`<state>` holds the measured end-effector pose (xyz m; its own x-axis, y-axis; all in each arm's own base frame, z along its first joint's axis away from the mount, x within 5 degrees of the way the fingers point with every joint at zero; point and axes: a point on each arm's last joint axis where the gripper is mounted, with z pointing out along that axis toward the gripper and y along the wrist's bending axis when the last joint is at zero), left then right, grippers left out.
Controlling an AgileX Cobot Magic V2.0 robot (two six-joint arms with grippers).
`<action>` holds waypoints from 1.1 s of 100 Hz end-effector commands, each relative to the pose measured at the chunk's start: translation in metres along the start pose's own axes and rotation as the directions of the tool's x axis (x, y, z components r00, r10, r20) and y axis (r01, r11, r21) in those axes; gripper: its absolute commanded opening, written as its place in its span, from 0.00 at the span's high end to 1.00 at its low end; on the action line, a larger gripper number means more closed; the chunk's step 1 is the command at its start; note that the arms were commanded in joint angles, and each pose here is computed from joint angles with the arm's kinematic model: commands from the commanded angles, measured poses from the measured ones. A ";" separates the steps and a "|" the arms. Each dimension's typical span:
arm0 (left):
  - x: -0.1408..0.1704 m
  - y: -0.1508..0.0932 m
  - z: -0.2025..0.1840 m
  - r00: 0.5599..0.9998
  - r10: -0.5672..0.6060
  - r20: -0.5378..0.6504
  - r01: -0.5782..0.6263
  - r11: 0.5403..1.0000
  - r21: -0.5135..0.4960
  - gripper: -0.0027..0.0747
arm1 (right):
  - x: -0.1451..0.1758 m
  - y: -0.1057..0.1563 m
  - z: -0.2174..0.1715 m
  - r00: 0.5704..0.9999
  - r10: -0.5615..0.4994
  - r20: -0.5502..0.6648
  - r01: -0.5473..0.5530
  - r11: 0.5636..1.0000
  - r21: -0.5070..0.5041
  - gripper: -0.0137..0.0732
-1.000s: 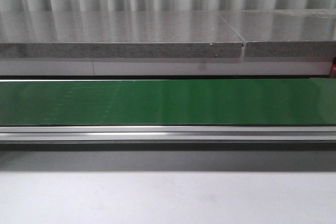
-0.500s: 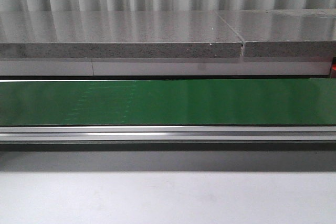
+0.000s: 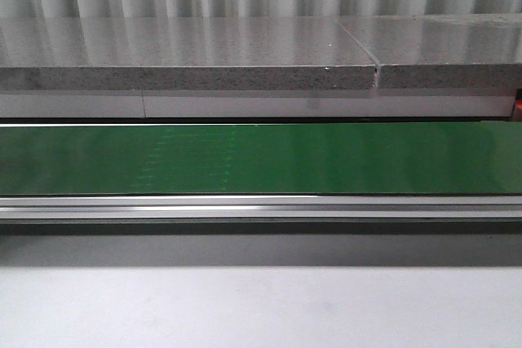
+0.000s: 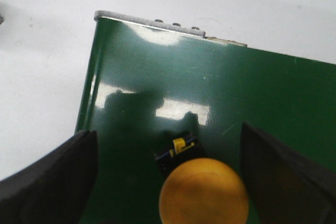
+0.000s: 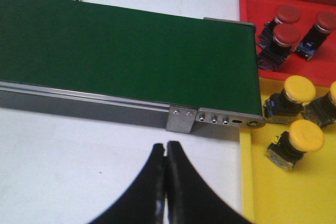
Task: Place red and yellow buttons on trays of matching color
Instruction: 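Set the yellow button on the green belt and open the left gripper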
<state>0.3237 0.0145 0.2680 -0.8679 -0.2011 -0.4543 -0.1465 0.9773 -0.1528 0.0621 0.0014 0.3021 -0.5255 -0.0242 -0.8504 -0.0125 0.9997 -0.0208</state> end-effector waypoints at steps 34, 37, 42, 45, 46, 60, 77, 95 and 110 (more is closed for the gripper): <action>-0.027 0.009 -0.061 0.970 -0.052 0.238 0.049 0.999 0.020 0.25 | -0.011 -0.001 -0.004 0.997 -0.010 0.077 0.010 1.000 0.007 0.92; -0.027 0.014 -0.062 0.971 -0.060 0.233 0.059 0.998 0.010 0.25 | -0.011 -0.001 -0.004 0.997 -0.010 0.077 0.010 1.000 0.007 0.92; -0.029 0.022 -0.065 0.970 -0.069 0.234 0.074 0.997 -0.010 0.25 | -0.011 -0.001 -0.004 0.997 -0.010 0.077 0.010 1.000 0.007 0.92; -0.029 0.026 -0.066 0.970 -0.078 0.231 0.085 0.996 -0.018 0.25 | -0.011 -0.001 -0.004 0.997 -0.010 0.077 0.010 1.000 0.007 0.92; -0.029 0.029 -0.067 0.969 -0.084 0.232 0.091 0.996 -0.021 0.25 | -0.011 -0.001 -0.004 0.997 -0.010 0.077 0.010 1.000 0.007 0.92; -0.028 0.054 -0.064 0.970 -0.127 0.207 0.145 0.987 -0.074 0.25 | -0.011 -0.001 -0.004 0.997 -0.010 0.077 0.010 1.000 0.007 0.92; -0.028 0.082 -0.054 0.965 -0.195 0.177 0.217 0.970 -0.113 0.25 | -0.011 -0.001 -0.004 0.997 -0.010 0.077 0.010 1.000 0.007 0.92; -0.026 0.108 -0.032 0.957 -0.264 0.119 0.280 0.949 -0.142 0.25 | -0.011 -0.001 -0.004 0.997 -0.010 0.077 0.010 1.000 0.007 0.92; -0.036 0.121 -0.016 0.952 -0.282 0.116 0.297 0.943 -0.152 0.25 | -0.011 -0.001 -0.004 0.997 -0.010 0.077 0.010 1.000 0.007 0.92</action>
<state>0.3208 0.1338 0.2604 -0.7841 -0.4773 -0.3968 -0.4659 0.8750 -0.1317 0.0621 0.0014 0.3021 -0.5255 -0.0242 -0.8504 -0.0125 0.9997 -0.0208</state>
